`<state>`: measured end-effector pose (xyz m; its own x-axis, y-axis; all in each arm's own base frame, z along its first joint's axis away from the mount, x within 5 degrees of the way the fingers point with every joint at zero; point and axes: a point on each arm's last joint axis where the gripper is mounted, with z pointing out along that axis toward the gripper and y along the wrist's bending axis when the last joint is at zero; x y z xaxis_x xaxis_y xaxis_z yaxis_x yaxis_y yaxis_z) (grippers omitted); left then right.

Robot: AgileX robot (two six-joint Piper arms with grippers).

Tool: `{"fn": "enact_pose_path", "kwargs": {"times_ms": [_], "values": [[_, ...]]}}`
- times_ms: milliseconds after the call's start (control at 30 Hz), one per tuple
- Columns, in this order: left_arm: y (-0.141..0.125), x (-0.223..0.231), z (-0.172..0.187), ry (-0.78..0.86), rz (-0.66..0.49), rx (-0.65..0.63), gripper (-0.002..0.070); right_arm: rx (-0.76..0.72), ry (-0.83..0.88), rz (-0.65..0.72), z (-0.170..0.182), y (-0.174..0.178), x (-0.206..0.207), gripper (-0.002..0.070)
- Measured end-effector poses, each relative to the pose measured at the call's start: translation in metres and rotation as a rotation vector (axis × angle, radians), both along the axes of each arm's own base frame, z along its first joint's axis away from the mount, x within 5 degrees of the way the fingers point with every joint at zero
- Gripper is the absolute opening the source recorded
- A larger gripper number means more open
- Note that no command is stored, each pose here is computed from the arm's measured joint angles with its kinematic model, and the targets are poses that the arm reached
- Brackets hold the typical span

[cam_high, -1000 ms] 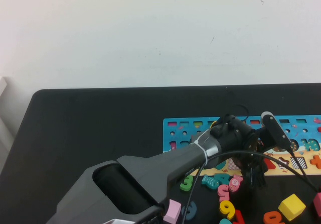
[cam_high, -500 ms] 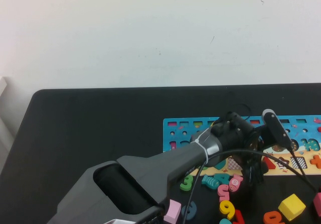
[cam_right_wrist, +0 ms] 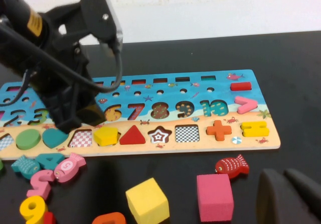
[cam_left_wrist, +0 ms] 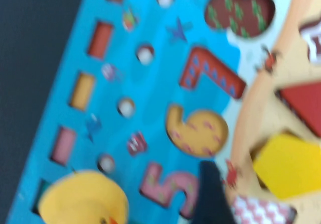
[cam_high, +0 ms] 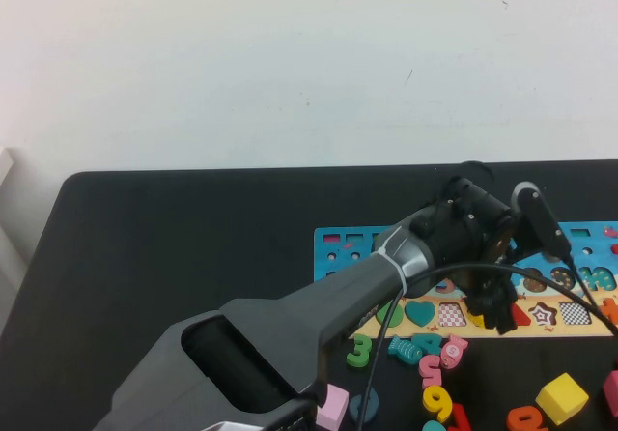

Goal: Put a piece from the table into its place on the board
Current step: Place the "Pentagon" into the hole of the Pentagon

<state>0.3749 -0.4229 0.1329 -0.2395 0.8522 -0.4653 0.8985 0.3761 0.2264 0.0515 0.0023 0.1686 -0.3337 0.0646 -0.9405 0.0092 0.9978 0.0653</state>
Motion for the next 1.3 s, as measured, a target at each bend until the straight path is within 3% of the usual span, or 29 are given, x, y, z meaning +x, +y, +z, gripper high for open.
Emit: {"fn": "enact_pose_path", "kwargs": {"times_ms": [133, 267, 633, 1000, 1300], "values": [[0.005, -0.004, -0.003, 0.05, 0.007, 0.055, 0.0117, 0.0, 0.0, 0.0, 0.0, 0.0, 0.0, 0.0019], [0.005, -0.003, -0.006, 0.051, 0.015, 0.059, 0.0023, 0.0, 0.0, 0.0, 0.0, 0.0, 0.0, 0.0019], [0.011, 0.006, -0.04, 0.089, 0.065, 0.073, 0.0, 0.0, 0.0, 0.0, 0.0, 0.0, 0.0, 0.0019], [0.005, 0.008, -0.038, 0.062, 0.069, -0.008, 0.0, 0.0, 0.0, 0.0, 0.0, 0.0, 0.0, 0.0019], [0.005, 0.01, -0.037, 0.041, 0.065, -0.004, 0.0, 0.0, 0.0, 0.0, 0.0, 0.0, 0.0, 0.0019]]}}
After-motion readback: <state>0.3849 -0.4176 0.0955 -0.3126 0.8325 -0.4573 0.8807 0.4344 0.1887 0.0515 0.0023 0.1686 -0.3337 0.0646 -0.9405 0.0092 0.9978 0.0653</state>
